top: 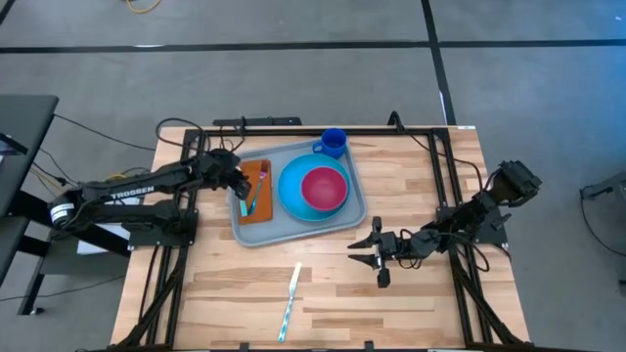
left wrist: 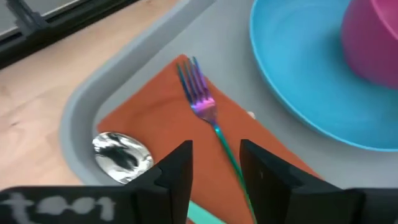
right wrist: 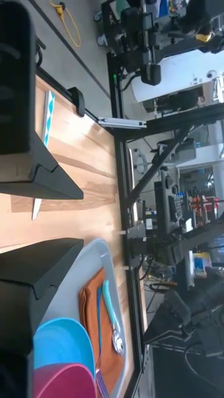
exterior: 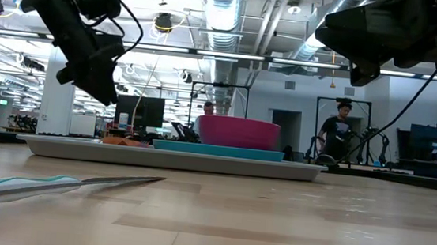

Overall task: Set up tray
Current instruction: Put the purple fork on the brown napkin on the gray tray

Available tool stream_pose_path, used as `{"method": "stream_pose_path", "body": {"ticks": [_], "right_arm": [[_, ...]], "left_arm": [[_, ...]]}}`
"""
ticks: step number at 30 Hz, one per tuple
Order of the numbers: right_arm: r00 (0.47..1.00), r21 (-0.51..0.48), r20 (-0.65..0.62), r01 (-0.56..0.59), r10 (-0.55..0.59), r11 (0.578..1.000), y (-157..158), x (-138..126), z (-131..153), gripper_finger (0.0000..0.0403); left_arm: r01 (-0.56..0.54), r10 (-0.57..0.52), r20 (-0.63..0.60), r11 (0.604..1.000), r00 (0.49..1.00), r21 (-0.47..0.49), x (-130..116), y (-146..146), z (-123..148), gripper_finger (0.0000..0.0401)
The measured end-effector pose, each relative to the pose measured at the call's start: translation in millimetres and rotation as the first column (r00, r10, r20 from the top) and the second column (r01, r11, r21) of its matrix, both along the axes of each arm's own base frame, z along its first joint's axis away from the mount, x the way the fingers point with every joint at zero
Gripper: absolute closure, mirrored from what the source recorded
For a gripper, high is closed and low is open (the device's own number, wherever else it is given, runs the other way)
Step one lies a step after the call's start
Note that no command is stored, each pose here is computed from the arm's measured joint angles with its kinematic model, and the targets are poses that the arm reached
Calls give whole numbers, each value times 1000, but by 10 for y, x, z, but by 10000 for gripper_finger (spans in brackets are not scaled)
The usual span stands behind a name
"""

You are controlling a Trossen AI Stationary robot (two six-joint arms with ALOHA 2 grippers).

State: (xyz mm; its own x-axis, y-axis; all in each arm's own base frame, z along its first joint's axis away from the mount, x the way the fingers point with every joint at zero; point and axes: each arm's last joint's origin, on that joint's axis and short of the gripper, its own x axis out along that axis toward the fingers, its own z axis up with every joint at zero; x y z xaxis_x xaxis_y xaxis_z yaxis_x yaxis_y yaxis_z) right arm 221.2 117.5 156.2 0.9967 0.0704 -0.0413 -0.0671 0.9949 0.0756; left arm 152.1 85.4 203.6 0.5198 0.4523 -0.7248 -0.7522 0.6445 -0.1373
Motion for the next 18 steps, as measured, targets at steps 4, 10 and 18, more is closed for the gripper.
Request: {"method": "stream_pose_path", "body": {"ticks": [4,10,18], "right_arm": [[1000,0,0,0,0,1000,0,0,0,298],[1000,-1,-2,0,0,1000,0,0,-2,298],[1000,-4,-5,0,0,1000,0,0,-5,298]], "left_arm": [[2,-2,13,1000,1000,-11,31,-59,1,286],[-8,8,-24,1000,1000,5,167,-133,-235,290],[-37,39,-79,999,996,18,433,-92,-614,290]]}}
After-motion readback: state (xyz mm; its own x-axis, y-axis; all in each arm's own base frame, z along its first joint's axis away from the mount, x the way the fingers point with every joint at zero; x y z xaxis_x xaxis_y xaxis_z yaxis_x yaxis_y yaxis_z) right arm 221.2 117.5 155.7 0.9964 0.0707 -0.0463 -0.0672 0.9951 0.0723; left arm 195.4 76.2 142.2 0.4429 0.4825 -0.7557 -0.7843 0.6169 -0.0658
